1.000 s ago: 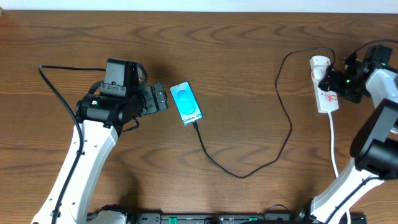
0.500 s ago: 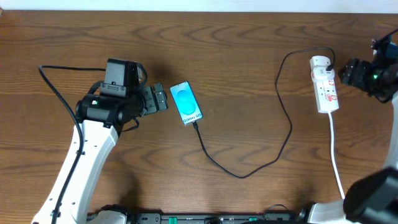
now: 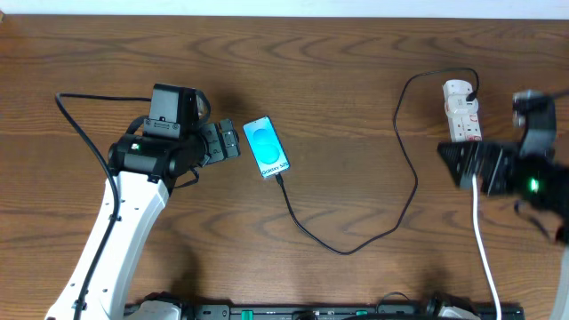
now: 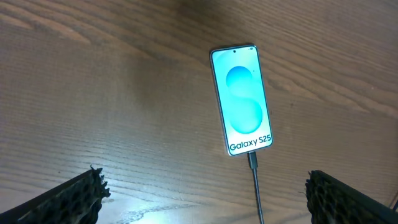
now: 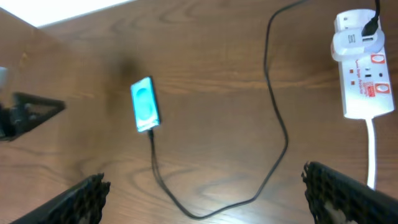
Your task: Plug charger to phone and switch on socket
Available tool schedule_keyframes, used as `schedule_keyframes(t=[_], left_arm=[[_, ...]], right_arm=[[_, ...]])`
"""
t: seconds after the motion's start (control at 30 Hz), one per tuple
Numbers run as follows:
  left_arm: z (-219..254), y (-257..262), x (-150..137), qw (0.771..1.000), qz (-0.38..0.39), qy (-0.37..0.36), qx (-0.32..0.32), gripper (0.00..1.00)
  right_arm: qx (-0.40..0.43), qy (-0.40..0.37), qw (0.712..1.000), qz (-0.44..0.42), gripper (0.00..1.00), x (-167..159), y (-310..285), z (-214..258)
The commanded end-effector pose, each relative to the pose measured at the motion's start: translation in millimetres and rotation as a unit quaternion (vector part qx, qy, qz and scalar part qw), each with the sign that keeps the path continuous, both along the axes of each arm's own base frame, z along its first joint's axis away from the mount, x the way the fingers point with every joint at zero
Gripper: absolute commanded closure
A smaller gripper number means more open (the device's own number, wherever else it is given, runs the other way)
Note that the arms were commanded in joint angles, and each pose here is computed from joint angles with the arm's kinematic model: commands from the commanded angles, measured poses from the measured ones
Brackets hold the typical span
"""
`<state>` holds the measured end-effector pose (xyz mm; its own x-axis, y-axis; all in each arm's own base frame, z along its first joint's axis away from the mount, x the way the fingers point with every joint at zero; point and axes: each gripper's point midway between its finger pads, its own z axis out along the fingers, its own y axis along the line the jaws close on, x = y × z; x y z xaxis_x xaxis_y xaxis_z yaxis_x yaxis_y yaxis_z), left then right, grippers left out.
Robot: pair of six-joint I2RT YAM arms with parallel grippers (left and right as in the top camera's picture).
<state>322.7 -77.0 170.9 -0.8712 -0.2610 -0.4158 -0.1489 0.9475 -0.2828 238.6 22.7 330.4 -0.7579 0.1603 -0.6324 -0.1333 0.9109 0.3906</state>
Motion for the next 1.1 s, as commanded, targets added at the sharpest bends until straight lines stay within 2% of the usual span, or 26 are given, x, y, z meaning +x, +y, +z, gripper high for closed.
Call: schedule_keyframes(t=[0.0,0.07,0.1,0.2,0.4,0.63,0.77,0.97,1.07], left_arm=[[1.2,3.4,2.7,1.000,0.001,-0.003,0.008,0.01],[1.2,3.4,2.7,1.000,0.001,-0.003,0.008,0.01],[1.2,3.4,2.7,1.000,0.001,-0.003,0.008,0.01],[1.3,3.4,2.8,1.000,0.001,-0.003,0.008,0.01],[1.1,3.4,2.7,1.000,0.001,-0.003,0.008,0.01],[1.1,3.4,2.7,1.000,0.001,-0.003,0.008,0.01],[1.3,3.4,2.8,1.000,0.001,-0.003,0.008,0.01],[1.2,3.4,2.7,1.000,0.001,-0.003,0.008,0.01],[1.1,3.4,2.7,1.000,0.001,-0.003,0.008,0.01]], right_arm=[[-0.008,0.004,1.000,-0.017,0.01,-33.0,6.5,4.1],[-0.028,0.011,0.999,-0.034,0.01,-50.2,3.7,1.5],[-0.040,0.023,0.998,-0.044,0.01,-68.8,4.1,-2.7],[-0.083,0.021,0.994,-0.065,0.01,-86.9,-5.2,-5.7],[-0.144,-0.034,0.989,-0.019,0.01,-111.7,1.6,-0.1],[-0.173,-0.157,0.972,-0.013,0.01,-85.8,0.5,-2.2],[-0.181,-0.256,0.949,0.006,0.01,-58.3,6.2,-30.9],[-0.113,-0.285,0.949,-0.071,0.01,-29.3,-1.8,-93.3],[-0.110,-0.299,0.946,-0.066,0.01,-19.9,1.1,-124.6]])
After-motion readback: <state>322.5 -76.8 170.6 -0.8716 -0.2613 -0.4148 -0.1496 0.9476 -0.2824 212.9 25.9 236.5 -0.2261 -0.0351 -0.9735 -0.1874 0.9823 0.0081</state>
